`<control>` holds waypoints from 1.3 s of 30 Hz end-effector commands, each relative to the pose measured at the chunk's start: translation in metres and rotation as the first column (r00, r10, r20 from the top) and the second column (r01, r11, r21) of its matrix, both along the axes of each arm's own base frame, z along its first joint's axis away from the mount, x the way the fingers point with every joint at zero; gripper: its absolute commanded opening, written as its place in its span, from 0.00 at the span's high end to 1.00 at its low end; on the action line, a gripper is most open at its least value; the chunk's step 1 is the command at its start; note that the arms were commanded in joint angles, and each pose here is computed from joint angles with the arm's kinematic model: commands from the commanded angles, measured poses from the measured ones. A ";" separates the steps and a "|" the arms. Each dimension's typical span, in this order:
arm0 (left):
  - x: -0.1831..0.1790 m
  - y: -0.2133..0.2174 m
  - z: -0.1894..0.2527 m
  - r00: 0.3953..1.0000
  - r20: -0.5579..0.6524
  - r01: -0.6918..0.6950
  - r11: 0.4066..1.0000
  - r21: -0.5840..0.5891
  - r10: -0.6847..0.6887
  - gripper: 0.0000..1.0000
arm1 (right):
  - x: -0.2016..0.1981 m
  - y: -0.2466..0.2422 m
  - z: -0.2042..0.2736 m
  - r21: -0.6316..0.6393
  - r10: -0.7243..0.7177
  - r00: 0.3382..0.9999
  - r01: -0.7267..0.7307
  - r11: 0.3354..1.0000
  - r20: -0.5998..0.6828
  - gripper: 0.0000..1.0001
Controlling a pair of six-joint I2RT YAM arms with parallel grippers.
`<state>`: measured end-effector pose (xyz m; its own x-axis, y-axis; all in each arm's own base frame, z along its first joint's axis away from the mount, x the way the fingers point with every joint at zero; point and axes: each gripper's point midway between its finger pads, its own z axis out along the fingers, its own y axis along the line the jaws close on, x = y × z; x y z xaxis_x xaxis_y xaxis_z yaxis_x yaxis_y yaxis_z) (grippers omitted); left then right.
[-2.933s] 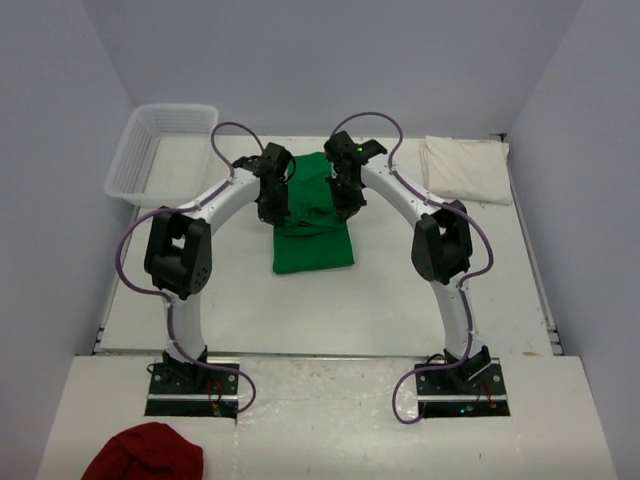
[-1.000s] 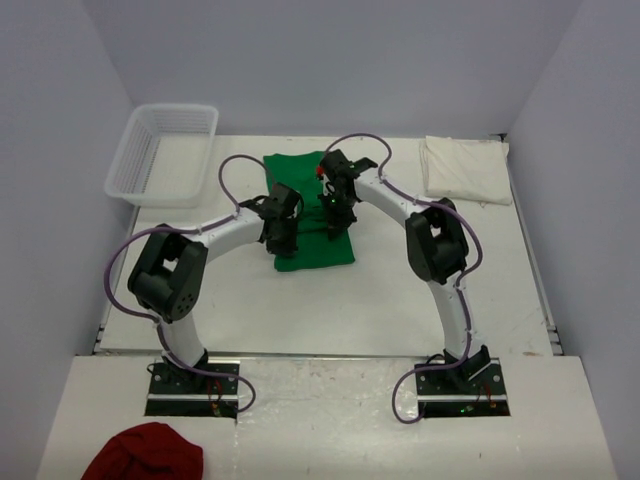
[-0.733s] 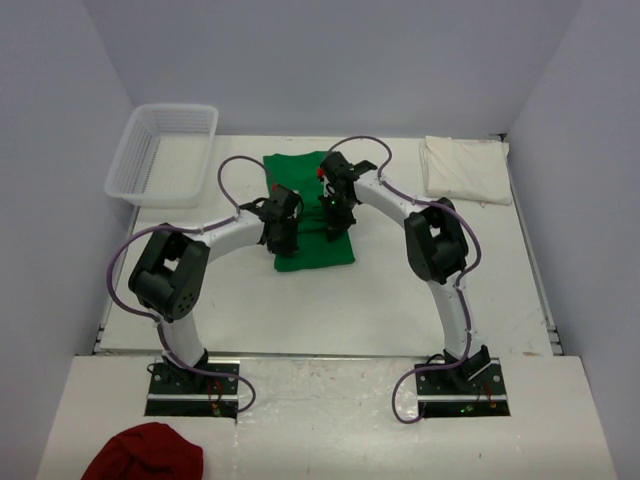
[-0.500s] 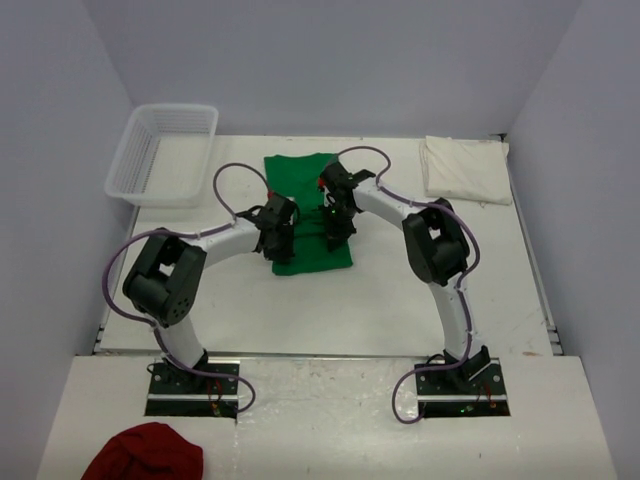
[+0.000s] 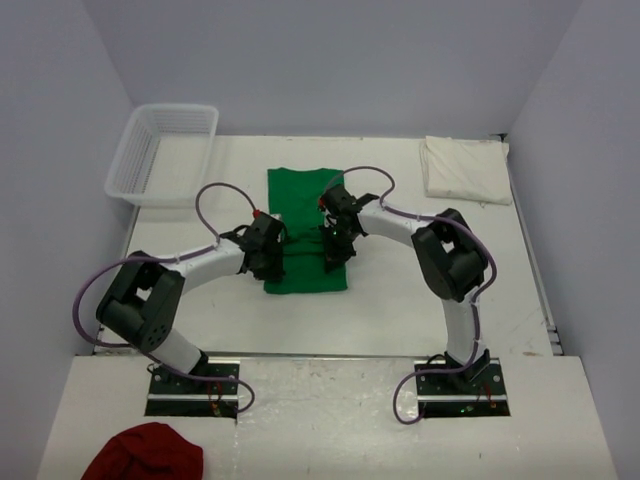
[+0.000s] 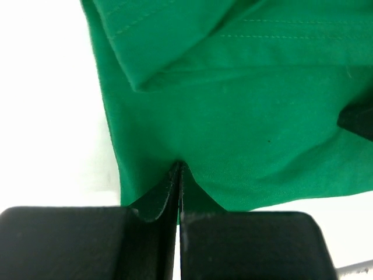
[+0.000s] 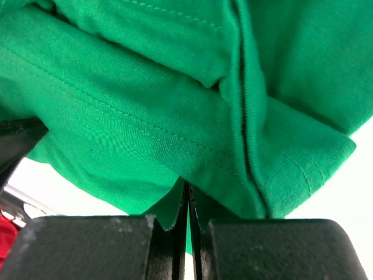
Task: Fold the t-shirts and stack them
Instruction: Fold the folded rectangular tshirt in 1/3 of the way
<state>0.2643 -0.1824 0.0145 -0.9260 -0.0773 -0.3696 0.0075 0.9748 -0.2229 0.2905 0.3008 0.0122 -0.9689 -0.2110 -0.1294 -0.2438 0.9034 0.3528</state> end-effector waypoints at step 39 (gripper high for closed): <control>-0.083 0.003 0.063 0.998 0.058 0.008 1.000 0.027 -0.010 1.00 | -0.098 -0.026 0.075 -0.030 0.021 0.994 -0.018 0.999 0.110 1.00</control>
<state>0.1650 -0.1726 0.0660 -0.9281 -0.0703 -0.3655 0.0070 0.9785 -0.2059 0.1922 0.2822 0.1028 -0.9454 -0.2261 -0.2348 -0.2981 0.8910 0.3423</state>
